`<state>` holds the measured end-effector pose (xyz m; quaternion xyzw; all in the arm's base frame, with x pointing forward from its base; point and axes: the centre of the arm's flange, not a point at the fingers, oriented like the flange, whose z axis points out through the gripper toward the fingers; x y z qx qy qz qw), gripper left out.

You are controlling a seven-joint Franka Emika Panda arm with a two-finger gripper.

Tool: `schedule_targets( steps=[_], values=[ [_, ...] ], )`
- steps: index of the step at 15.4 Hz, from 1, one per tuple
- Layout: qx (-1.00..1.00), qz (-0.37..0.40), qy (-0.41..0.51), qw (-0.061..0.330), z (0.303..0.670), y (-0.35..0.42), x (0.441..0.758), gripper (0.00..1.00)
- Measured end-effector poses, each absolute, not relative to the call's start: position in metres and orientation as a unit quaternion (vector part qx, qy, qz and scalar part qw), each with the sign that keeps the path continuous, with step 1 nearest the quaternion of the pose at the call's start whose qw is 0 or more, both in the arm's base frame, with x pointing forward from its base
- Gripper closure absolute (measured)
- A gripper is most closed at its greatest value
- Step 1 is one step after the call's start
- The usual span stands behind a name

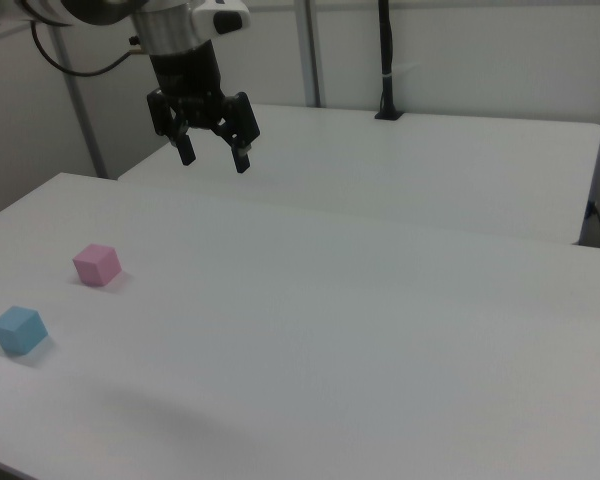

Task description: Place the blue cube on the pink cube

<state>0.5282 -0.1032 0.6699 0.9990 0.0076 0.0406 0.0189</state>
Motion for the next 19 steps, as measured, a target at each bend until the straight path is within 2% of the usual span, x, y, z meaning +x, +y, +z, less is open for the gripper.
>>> schedule_targets(
  steps=[19],
  values=[
    [0.998, 0.055, 0.008, 0.022, 0.6712, -0.1038, 0.5325, 0.00]
  ],
)
